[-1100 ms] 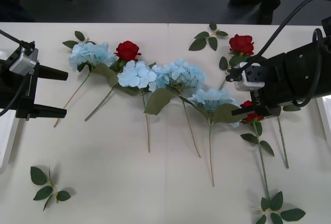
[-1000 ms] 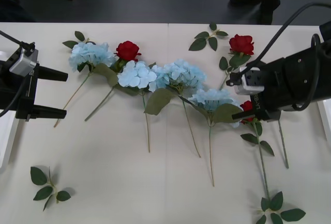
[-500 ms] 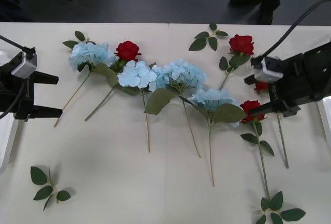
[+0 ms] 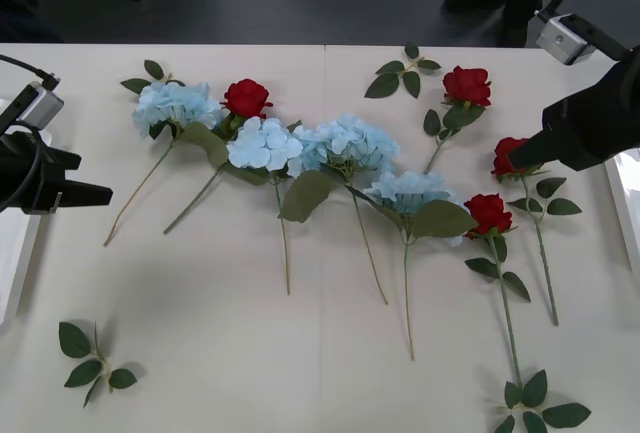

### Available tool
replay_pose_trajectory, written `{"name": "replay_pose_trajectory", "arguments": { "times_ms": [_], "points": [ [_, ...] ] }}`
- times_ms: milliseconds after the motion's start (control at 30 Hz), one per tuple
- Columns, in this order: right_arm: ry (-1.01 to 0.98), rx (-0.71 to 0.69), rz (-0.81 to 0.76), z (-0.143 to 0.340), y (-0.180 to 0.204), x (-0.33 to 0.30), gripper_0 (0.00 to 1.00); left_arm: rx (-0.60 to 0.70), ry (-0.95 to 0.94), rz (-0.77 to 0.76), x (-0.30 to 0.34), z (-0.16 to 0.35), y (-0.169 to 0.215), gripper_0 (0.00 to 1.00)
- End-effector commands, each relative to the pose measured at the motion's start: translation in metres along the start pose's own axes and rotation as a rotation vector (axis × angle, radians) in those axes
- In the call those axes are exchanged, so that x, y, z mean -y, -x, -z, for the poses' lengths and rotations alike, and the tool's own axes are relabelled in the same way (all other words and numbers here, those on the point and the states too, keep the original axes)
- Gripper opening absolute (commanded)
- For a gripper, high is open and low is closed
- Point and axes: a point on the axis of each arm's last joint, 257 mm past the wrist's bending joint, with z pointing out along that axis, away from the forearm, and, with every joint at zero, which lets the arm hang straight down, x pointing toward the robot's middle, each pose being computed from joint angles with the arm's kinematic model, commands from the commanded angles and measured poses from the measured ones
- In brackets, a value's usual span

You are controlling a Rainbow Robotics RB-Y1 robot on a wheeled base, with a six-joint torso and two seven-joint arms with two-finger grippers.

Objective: Put the red flowers into the right box and the blue flowers into the left box

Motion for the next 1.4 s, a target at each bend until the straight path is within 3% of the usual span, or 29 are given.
{"name": "replay_pose_trajectory", "arguments": {
  "times_ms": [33,367,533,933,1133,1400],
  "points": [
    [-0.201,0.006,-0.204,0.017,0.001,0.014,0.74,-0.016,0.091,0.155,-0.021,0.002,0.002,1.0],
    [-0.454,0.031,-0.473,-0.037,-0.029,0.062,0.74,-0.038,0.257,0.321,-0.051,-0.024,-0.003,1.0],
    [-0.533,-0.01,-0.552,-0.048,-0.05,0.102,1.0,-0.052,0.326,0.327,-0.061,-0.037,-0.006,1.0],
    [-0.699,-0.074,-0.722,-0.045,-0.102,0.197,1.0,-0.132,0.461,0.28,-0.073,-0.06,-0.013,1.0],
    [-0.688,-0.097,-0.734,-0.059,-0.116,0.207,1.0,-0.154,0.473,0.291,-0.083,-0.078,-0.012,1.0],
    [-0.567,-0.126,-0.541,-0.072,-0.121,0.207,1.0,-0.154,0.472,0.282,-0.097,-0.106,-0.007,1.0]
  ]
}}
